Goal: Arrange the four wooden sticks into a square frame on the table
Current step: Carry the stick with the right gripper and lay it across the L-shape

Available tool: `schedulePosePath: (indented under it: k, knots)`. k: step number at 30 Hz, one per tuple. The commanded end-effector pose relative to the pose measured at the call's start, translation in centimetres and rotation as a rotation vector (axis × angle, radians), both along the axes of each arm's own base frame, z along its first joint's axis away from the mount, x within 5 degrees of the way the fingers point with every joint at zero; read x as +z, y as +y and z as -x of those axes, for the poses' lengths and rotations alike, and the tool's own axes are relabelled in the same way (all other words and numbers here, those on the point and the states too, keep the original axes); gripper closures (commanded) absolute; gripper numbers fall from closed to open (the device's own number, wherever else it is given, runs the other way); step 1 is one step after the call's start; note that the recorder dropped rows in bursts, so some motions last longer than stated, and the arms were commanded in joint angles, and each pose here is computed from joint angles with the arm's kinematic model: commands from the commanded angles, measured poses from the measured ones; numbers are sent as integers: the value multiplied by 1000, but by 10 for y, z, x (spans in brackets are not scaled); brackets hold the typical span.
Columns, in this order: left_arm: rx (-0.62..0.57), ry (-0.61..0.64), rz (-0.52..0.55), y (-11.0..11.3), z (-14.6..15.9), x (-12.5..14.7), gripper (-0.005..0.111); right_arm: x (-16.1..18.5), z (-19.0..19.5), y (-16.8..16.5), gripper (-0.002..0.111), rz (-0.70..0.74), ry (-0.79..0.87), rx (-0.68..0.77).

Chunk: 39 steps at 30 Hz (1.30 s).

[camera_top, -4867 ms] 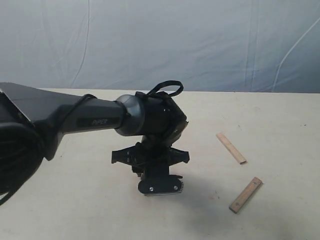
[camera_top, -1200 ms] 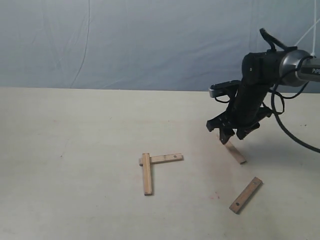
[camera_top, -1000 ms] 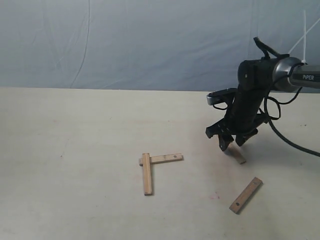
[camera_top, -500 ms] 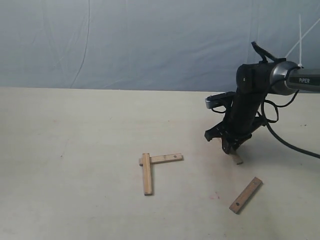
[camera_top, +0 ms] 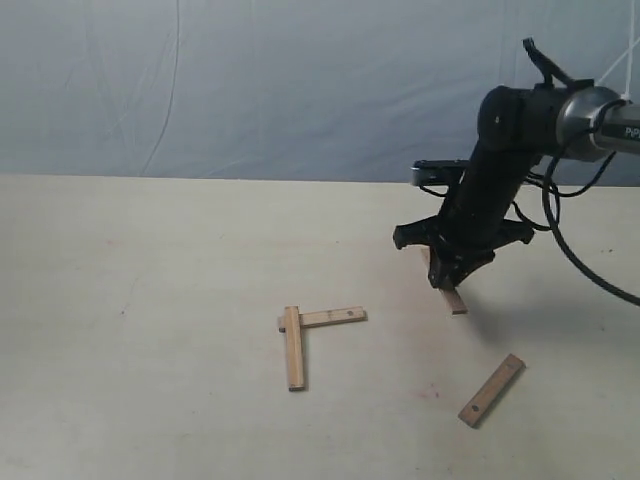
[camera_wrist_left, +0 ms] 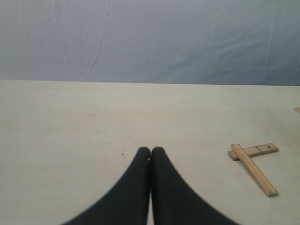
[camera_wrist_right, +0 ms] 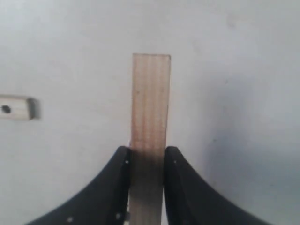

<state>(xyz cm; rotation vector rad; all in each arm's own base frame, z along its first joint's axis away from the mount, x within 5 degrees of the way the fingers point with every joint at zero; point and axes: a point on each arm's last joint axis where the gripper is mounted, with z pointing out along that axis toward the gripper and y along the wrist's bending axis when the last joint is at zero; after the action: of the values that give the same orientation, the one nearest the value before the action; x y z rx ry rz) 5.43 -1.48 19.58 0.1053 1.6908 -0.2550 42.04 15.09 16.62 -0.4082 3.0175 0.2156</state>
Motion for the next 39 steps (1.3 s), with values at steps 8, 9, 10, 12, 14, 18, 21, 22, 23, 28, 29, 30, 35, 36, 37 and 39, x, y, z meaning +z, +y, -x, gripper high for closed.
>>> schedulePosePath:
  k: [8, 9, 10, 12, 14, 18, 21, 22, 23, 28, 29, 30, 35, 36, 37, 39]
  knots:
    - [-6, -4, -4, 0, 0, -1, 107, 8, 70, 95, 109, 85, -39, 52]
    - [-6, -4, -4, 0, 0, -1, 107, 5, 75, 100, 109, 83, -37, 50]
    - [-6, -4, -4, 0, 0, -1, 107, 3, 79, 105, 109, 78, -40, 40]
    - [-6, -4, -4, 0, 0, -1, 107, -1, 85, 113, 109, 67, -47, 34]
    - [-6, -4, -4, 0, 0, -1, 107, -2, 87, 118, 109, 54, -65, 19]
    - [-6, -4, -4, 0, 0, -1, 107, -3, 88, 119, 109, 59, -83, -9]
    - [-6, -4, -4, 0, 0, -1, 107, -8, 86, 117, 109, 91, -95, -26]
    - [-6, -4, -4, 0, 0, -1, 107, -11, 85, 116, 109, 107, -100, -29]
    - [-6, -4, -4, 0, 0, -1, 107, -13, 84, 115, 109, 116, -106, -33]
    - [-6, -4, -4, 0, 0, -1, 107, -29, 78, 117, 109, 129, -126, -17]
    - [-6, -4, -4, 0, 0, -1, 107, -32, 78, 118, 109, 122, -126, -18]
    - [-6, -4, -4, 0, 0, -1, 107, -35, 77, 119, 109, 119, -125, -19]
    - [-6, -4, -4, 0, 0, -1, 107, -49, 77, 120, 109, 125, -106, -34]
    - [-6, -4, -4, 0, 0, -1, 107, -50, 76, 121, 109, 122, -108, -33]
    - [-6, -4, -4, 0, 0, -1, 107, -51, 76, 121, 109, 119, -112, -33]
    - [-6, -4, -4, 0, 0, -1, 107, -51, 75, 122, 109, 110, -119, -39]
